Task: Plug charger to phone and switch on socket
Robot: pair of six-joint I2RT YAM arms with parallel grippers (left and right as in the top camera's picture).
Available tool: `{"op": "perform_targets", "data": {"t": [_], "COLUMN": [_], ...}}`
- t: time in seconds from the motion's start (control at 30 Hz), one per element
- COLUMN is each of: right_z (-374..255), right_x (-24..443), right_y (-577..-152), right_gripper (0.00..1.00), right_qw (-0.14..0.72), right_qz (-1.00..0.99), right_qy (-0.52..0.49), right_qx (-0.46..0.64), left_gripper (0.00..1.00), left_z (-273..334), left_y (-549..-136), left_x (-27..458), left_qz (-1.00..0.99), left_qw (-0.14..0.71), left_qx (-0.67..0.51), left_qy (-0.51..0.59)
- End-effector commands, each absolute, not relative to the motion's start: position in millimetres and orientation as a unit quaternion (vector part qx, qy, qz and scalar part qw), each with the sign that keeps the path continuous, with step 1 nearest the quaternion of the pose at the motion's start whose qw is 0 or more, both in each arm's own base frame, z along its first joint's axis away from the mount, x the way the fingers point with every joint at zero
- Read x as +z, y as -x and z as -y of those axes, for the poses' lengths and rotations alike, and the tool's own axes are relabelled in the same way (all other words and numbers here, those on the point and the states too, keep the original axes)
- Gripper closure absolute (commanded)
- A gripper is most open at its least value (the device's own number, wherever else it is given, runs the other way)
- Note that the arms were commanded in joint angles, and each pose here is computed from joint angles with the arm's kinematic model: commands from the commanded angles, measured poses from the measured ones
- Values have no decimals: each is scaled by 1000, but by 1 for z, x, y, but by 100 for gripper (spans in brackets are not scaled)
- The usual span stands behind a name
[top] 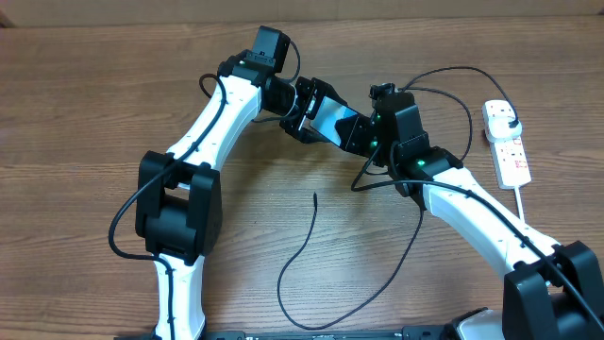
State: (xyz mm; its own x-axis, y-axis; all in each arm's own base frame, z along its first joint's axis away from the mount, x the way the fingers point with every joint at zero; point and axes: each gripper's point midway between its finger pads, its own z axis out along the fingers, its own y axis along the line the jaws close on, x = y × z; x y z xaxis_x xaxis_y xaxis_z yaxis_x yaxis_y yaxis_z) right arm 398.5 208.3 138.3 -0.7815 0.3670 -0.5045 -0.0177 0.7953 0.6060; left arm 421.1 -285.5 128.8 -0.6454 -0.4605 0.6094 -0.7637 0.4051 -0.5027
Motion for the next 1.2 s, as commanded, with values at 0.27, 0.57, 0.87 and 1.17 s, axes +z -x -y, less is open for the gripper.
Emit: {"op": "perform_targets", "data": {"t": [0.27, 0.57, 0.87, 1.17], "right_z": [-218, -186, -141, -138], "right_x": [153, 153, 175, 198], "right_y": [-403, -419, -448, -459], "right_gripper": [96, 96, 96, 96], "right_qw": [325, 335, 323, 253], "right_qz": [-884, -878, -817, -718], "right_qy": [-84, -129, -271, -424], "right_qx": [326, 315, 394, 491], "left_gripper": [63, 0, 0, 0], "left_z": [295, 279, 236, 222], "left_y": [-422, -432, -457, -483], "left_x": [143, 147, 166, 174], "left_qz": [823, 825, 813, 804], "left_qw": [185, 168, 124, 81], "left_qx": [421, 441, 510, 526], "left_qy": [-334, -311, -251, -265]}}
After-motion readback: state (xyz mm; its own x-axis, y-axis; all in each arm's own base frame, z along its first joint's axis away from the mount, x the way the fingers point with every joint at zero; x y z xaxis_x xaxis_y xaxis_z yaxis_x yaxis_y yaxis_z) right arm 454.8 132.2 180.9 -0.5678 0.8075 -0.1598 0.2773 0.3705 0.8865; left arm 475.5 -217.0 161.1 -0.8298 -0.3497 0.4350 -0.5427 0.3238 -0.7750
